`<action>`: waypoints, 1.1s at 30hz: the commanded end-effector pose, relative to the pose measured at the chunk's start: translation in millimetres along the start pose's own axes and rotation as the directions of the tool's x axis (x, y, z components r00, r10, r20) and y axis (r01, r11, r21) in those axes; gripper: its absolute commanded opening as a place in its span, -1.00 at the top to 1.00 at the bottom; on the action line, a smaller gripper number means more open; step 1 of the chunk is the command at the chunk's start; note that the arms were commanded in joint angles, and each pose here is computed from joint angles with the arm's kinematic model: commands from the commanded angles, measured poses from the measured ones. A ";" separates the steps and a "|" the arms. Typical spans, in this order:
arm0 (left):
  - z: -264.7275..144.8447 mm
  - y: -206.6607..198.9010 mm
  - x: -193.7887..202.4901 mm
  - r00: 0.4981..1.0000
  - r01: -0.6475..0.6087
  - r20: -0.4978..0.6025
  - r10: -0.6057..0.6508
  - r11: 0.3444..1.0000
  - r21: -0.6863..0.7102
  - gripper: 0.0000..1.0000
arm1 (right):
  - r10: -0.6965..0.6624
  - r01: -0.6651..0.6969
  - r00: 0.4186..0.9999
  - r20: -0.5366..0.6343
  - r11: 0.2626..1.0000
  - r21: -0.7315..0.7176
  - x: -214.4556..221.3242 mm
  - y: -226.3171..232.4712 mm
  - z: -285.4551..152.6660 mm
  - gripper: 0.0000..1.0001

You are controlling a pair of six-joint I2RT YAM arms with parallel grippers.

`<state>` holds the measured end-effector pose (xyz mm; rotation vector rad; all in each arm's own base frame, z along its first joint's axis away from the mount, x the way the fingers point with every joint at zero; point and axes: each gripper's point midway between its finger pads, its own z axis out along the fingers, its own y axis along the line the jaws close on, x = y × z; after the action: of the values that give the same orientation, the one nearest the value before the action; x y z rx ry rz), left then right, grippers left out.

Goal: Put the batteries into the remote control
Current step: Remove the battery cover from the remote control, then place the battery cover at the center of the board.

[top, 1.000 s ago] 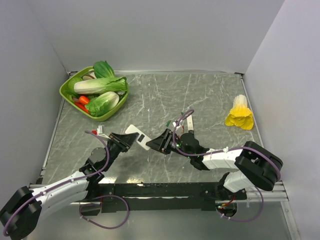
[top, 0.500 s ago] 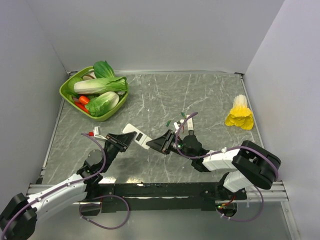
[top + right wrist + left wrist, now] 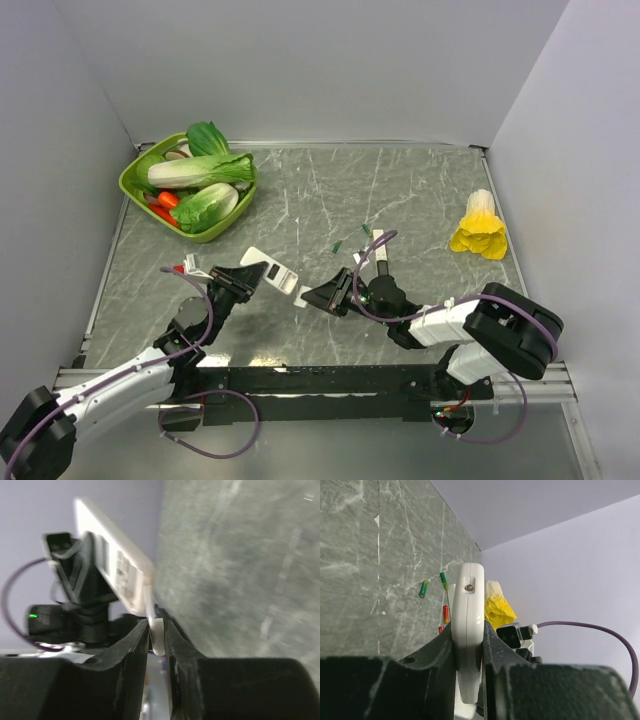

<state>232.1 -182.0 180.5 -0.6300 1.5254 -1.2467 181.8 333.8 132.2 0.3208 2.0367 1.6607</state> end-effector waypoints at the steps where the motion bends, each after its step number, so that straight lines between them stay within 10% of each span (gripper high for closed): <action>1: 5.5 -12.9 -10.2 0.999 -0.001 0.051 -0.001 0.999 0.045 0.98 | -0.022 0.022 1.000 0.008 0.999 0.040 -0.2 -10.6 -4.2 0.60; 9: 9.6 6.1 -13.5 0.994 -0.078 0.067 0.083 0.995 -0.061 0.98 | -0.029 0.028 1.000 0.013 0.997 0.077 -4.5 -25.2 -8.3 1.00; 33: -2.7 0.7 -29.2 0.986 -0.125 0.101 0.132 0.990 -0.070 0.98 | -0.129 0.140 0.986 -0.102 0.983 0.116 4.4 -82.8 3.7 0.94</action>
<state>237.9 -153.4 161.0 -0.6337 1.5694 -1.0046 182.8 321.6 42.5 0.1704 2.2664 1.4763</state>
